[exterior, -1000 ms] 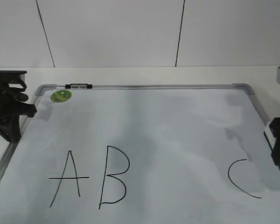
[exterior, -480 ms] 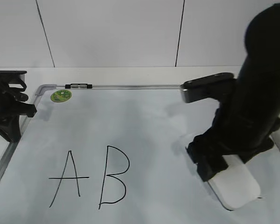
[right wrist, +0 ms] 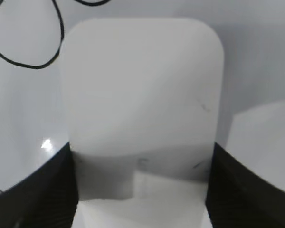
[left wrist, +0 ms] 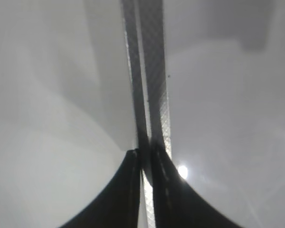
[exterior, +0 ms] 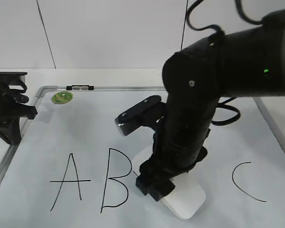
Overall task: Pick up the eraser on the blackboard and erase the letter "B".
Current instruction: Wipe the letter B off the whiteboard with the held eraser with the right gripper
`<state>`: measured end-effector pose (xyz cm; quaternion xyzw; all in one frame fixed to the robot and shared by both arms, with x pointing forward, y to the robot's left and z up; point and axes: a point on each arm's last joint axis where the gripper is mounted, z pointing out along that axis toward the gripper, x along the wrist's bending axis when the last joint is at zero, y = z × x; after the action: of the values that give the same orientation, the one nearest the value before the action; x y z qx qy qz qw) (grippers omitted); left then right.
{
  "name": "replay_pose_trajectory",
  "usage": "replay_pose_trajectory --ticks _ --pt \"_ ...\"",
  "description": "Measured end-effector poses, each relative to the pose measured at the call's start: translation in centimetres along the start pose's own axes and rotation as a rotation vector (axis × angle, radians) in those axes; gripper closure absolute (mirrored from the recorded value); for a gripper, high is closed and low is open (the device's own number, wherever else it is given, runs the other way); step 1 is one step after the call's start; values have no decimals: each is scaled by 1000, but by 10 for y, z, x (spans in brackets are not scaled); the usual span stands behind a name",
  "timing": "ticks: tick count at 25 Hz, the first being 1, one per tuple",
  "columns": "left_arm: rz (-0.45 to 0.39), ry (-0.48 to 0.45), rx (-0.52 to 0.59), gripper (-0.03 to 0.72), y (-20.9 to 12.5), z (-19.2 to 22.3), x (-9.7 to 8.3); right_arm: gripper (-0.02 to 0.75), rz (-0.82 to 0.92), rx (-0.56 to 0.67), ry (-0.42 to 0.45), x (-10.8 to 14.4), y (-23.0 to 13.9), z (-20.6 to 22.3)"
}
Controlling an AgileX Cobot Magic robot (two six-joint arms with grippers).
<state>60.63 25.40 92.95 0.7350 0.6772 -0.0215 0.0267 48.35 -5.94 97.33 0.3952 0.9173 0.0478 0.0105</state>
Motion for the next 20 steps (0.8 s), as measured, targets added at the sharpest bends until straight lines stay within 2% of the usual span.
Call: replay_pose_trajectory --ticks 11,20 --pt "0 0 2 663 0 0 0 183 -203 76 -8 39 24 30" --pt "0 0 2 663 0 0 0 183 -262 95 14 50 29 32"
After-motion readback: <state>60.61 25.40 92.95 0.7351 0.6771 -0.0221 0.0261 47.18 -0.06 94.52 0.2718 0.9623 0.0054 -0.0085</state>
